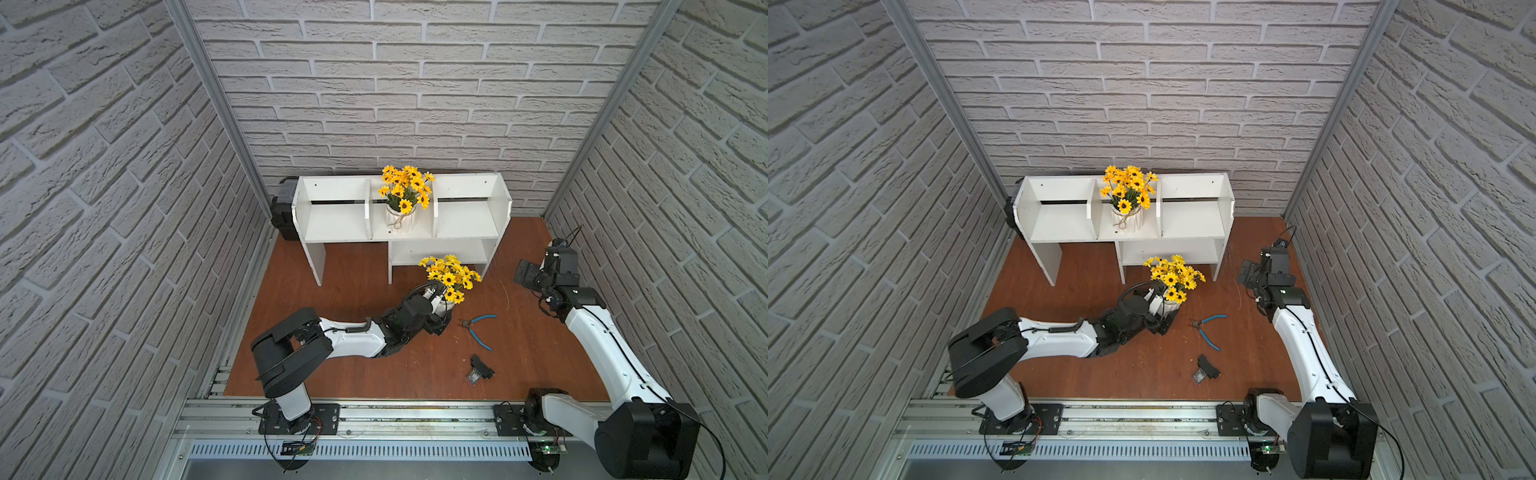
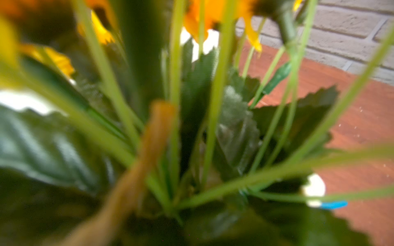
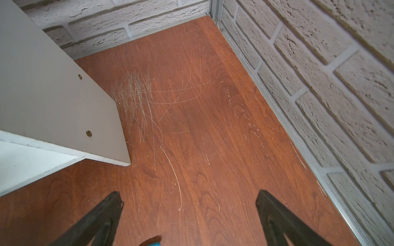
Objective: Take the sunflower pots off the shelves
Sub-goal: Place the sunflower pot at the center of the board.
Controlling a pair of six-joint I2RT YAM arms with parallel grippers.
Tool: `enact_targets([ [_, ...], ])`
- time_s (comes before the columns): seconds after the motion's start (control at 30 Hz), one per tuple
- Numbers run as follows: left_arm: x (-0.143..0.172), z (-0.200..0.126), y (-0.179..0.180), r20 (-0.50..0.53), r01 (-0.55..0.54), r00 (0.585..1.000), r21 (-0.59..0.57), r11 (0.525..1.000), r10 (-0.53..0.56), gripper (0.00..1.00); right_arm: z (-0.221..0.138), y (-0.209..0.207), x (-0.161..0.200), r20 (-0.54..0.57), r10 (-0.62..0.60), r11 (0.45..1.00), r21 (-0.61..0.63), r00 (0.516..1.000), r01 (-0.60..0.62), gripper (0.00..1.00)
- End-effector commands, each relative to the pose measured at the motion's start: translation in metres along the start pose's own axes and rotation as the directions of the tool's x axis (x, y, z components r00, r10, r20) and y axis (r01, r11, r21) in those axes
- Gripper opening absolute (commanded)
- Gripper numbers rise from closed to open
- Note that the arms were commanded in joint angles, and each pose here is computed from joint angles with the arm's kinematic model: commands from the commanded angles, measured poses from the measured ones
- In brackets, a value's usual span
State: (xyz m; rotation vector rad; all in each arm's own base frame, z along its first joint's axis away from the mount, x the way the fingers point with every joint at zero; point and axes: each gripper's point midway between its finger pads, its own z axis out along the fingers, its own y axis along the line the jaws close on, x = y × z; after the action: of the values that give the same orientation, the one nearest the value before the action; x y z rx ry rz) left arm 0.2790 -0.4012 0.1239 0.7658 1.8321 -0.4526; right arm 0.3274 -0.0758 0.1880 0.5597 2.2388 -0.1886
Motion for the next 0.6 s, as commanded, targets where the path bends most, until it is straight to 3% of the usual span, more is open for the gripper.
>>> enact_targets([
  [0.0,-0.052,0.006,-0.006,0.193,0.06,0.979,-0.012,0.998,-0.057,0.1,0.001,-0.001,-0.004,0.023,0.029,0.999,-0.021,0.999,-0.029,1.0],
  [0.57,-0.009,0.043,-0.009,0.179,0.122,0.978,-0.058,0.991,-0.11,0.09,0.005,0.003,0.001,0.008,0.047,0.996,-0.075,0.999,-0.046,1.0],
])
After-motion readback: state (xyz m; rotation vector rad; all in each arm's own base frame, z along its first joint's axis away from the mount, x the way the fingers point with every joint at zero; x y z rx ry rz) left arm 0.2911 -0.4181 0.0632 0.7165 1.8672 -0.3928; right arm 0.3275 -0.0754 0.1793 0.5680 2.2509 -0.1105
